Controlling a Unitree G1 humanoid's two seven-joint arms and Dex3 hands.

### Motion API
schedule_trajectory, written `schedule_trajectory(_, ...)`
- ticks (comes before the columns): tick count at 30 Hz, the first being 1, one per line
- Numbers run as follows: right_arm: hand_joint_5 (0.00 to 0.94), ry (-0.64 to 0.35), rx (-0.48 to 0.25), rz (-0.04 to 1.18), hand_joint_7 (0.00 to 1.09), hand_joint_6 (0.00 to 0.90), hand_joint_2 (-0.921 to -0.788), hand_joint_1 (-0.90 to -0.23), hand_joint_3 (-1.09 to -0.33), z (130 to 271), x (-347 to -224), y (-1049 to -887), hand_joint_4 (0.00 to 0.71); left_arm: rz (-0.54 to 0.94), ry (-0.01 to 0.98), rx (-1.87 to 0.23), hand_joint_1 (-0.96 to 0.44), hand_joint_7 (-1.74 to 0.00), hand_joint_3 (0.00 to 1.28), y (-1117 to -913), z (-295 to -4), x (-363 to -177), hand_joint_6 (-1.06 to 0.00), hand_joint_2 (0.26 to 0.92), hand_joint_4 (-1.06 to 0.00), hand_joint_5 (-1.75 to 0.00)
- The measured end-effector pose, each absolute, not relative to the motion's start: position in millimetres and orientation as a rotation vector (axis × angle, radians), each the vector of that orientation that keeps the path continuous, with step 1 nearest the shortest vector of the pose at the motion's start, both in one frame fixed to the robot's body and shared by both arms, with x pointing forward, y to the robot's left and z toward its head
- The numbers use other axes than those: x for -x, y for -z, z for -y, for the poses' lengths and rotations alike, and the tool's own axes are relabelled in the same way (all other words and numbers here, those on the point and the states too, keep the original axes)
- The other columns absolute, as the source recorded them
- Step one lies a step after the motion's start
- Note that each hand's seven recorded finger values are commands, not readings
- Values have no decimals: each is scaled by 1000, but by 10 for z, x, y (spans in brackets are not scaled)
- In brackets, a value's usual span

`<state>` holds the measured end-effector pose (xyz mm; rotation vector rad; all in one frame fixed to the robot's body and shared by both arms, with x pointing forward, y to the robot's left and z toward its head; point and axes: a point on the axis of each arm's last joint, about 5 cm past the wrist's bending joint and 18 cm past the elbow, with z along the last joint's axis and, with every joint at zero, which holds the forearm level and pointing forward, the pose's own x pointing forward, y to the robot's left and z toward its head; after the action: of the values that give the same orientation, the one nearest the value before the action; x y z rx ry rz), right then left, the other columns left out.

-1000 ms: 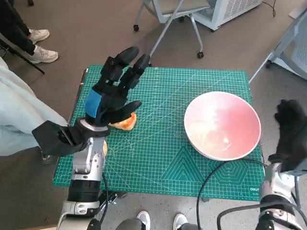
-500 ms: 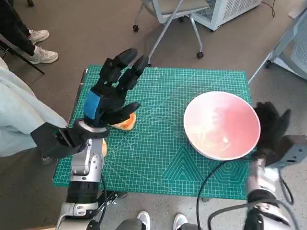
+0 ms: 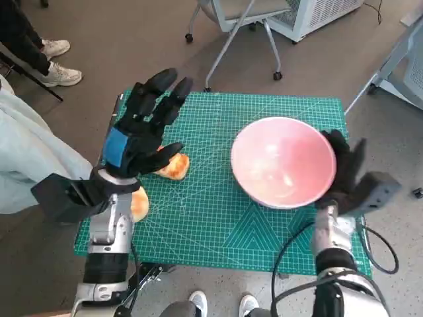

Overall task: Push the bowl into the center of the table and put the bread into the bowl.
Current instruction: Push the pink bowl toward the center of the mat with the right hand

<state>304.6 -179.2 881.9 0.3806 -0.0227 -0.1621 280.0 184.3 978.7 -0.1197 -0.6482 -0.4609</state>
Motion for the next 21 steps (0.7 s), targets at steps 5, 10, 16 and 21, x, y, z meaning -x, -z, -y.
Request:
schedule_trajectory(5,8,111,-404,14,246,229,-921,-590,-805,1702,-3091,-8856,166,652,455,110,-534,-570,248,-9785,-1872,-2773,1,921,-216,-8)
schedule_trajectory(10,2,80,-417,22,236,224,-921,-577,-822,1630,-3138,-8912,157,652,447,107,-534,-569,252,-9776,-1895,-2754,1,921,-217,-8)
schedule_trajectory(16,0,56,-428,24,230,227,-921,-568,-842,1567,-3176,-8959,154,654,430,105,-526,-565,261,-9768,-1920,-2723,1,921,-218,-8)
schedule_trajectory(21,0,38,-437,23,229,233,-921,-566,-852,1512,-3189,-8974,143,657,418,107,-522,-562,263,-9767,-1929,-2705,1,921,-221,-9)
